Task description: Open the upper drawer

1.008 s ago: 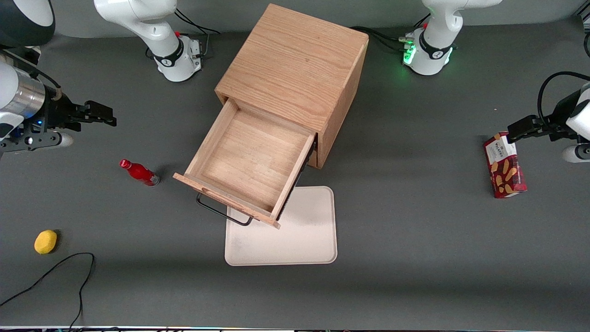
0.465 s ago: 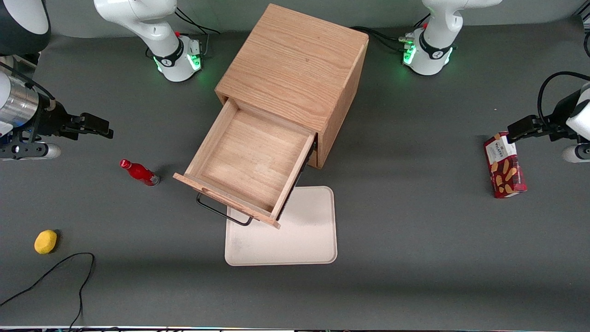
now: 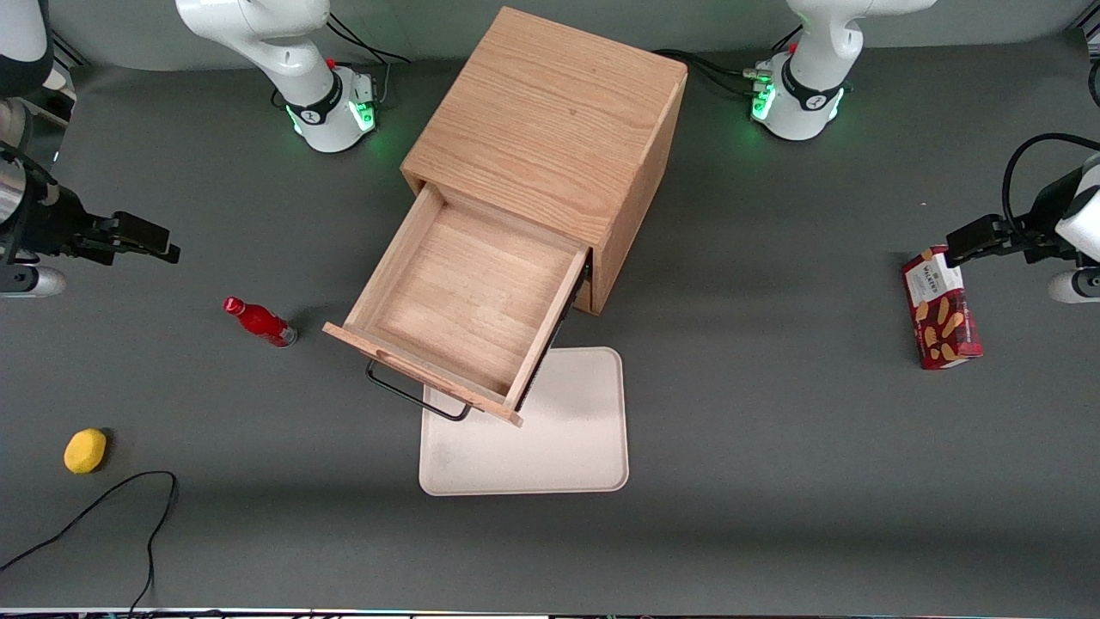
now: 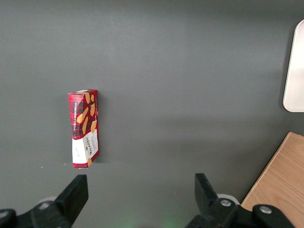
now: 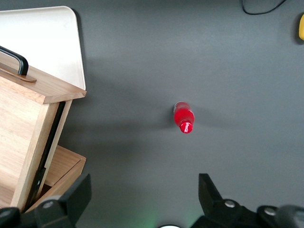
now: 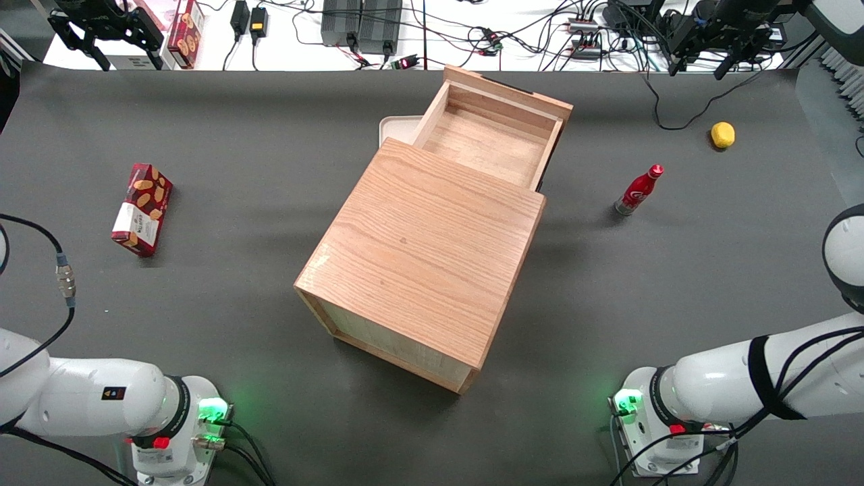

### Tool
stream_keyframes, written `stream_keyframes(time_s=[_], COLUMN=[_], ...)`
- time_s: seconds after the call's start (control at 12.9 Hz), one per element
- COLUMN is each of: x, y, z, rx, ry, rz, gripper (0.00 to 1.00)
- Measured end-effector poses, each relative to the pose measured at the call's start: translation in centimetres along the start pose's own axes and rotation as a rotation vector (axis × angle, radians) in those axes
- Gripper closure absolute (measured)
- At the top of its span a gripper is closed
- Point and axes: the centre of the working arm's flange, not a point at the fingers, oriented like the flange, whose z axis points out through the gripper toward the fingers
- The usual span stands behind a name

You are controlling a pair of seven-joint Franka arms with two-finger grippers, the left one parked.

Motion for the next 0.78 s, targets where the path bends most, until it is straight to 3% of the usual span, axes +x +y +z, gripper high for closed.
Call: stream_keyframes(time_s=[0.78], x=[0.0], y=[-0.7], z=[-1.5], rx=[-0.007], ry=[0.032], rz=[-0.025], gripper=[0.00])
